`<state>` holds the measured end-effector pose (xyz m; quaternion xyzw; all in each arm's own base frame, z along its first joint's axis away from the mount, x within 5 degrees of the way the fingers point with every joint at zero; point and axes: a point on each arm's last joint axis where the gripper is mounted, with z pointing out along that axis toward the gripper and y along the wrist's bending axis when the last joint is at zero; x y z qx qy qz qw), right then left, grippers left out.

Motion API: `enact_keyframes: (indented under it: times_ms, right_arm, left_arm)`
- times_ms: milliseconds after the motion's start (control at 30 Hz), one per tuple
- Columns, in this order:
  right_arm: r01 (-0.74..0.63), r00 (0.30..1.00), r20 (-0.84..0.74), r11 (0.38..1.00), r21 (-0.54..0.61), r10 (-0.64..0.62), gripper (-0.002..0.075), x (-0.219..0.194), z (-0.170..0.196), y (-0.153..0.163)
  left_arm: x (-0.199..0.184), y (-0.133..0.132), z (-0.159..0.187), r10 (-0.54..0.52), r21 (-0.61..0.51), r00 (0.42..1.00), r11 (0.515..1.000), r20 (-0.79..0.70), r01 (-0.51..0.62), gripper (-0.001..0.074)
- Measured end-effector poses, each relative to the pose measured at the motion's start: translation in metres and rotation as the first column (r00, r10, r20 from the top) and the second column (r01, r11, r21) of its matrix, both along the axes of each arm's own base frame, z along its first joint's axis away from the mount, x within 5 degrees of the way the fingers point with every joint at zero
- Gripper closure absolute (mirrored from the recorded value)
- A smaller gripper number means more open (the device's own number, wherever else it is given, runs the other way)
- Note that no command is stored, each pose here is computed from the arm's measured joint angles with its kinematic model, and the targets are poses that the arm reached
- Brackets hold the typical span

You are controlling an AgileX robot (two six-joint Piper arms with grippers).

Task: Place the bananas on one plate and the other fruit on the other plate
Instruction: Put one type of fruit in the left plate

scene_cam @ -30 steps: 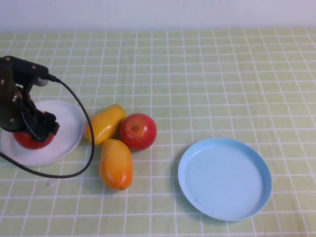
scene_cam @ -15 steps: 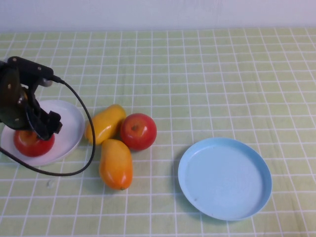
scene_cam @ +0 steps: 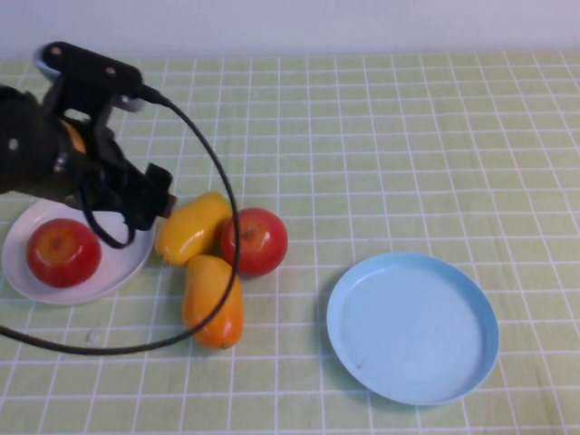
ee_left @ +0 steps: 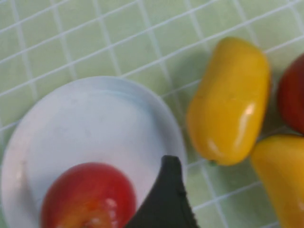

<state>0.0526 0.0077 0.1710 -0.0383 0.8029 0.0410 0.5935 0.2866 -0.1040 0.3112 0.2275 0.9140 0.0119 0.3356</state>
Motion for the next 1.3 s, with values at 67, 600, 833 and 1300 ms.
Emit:
enact_keyframes:
  times_ms: [67, 600, 833, 1300]
  right_arm:
    - [0.0, 1.0, 0.0, 1.0, 0.0, 0.0, 0.0743, 0.0, 0.0, 0.0]
    - [0.0, 1.0, 0.0, 1.0, 0.0, 0.0, 0.0742, 0.0, 0.0, 0.0]
    - [0.0, 1.0, 0.0, 1.0, 0.0, 0.0, 0.0743, 0.0, 0.0, 0.0]
    - [0.0, 1.0, 0.0, 1.0, 0.0, 0.0, 0.0742, 0.0, 0.0, 0.0]
  left_arm:
    - [-0.006, -0.019, -0.003, -0.059, -0.01, 0.998, 0.998, -0.016, 0.059, 0.0198]
    - [0.015, -0.095, -0.044, -0.3, -0.003, 0.949, 0.954, -0.098, 0.301, 0.0067]
    - [0.027, -0.104, -0.054, -0.294, 0.0, 0.948, 0.955, -0.119, 0.296, 0.0067]
    - [0.044, -0.113, -0.066, -0.274, 0.028, 0.941, 0.958, -0.199, 0.284, 0.0067]
